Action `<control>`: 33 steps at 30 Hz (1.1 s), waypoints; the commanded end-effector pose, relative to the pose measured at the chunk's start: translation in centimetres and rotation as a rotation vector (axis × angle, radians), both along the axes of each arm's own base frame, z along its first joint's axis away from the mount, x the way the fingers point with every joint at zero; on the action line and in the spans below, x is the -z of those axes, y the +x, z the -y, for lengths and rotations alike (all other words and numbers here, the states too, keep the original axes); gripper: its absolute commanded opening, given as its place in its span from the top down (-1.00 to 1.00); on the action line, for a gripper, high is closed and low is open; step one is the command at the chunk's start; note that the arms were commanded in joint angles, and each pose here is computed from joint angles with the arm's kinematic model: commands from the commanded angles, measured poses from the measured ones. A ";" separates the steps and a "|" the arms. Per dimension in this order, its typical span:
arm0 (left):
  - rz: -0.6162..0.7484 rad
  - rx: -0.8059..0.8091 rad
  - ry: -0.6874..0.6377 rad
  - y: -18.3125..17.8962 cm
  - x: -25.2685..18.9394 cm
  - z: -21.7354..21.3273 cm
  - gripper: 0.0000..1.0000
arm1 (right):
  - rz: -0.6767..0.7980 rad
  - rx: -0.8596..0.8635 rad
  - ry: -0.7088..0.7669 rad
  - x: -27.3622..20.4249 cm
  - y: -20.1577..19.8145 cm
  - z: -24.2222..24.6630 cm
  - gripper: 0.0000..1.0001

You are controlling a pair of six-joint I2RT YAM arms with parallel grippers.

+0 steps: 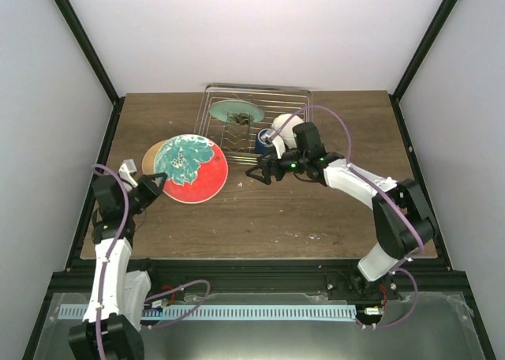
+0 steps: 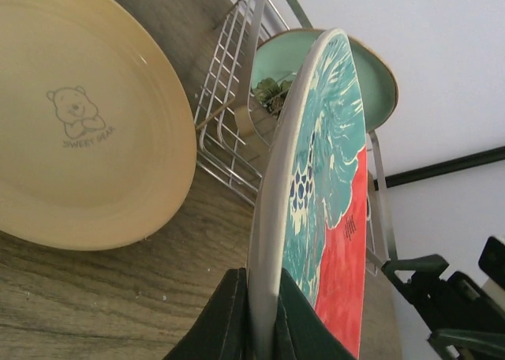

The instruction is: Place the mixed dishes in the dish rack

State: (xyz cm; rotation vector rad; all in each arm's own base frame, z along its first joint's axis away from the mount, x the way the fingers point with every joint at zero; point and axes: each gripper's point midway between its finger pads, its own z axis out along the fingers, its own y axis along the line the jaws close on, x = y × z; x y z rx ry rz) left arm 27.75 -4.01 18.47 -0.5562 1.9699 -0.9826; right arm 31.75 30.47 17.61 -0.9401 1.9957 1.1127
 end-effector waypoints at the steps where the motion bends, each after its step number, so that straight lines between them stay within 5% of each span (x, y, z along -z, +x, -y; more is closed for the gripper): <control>1: 0.162 0.062 0.023 0.4 -4.0 1.6 1.00 | -0.146 -0.177 0.154 -2.7 -2.5 -1.5 -0.87; 21: 0.195 0.251 0.029 -0.5 -4.9 8.6 1.00 | -0.253 -0.158 0.148 2.3 -1.0 -3.0 -0.84; 33: 0.198 0.275 0.003 -0.6 -4.8 9.6 1.00 | -0.240 -0.244 0.254 1.3 -1.9 -4.0 -0.54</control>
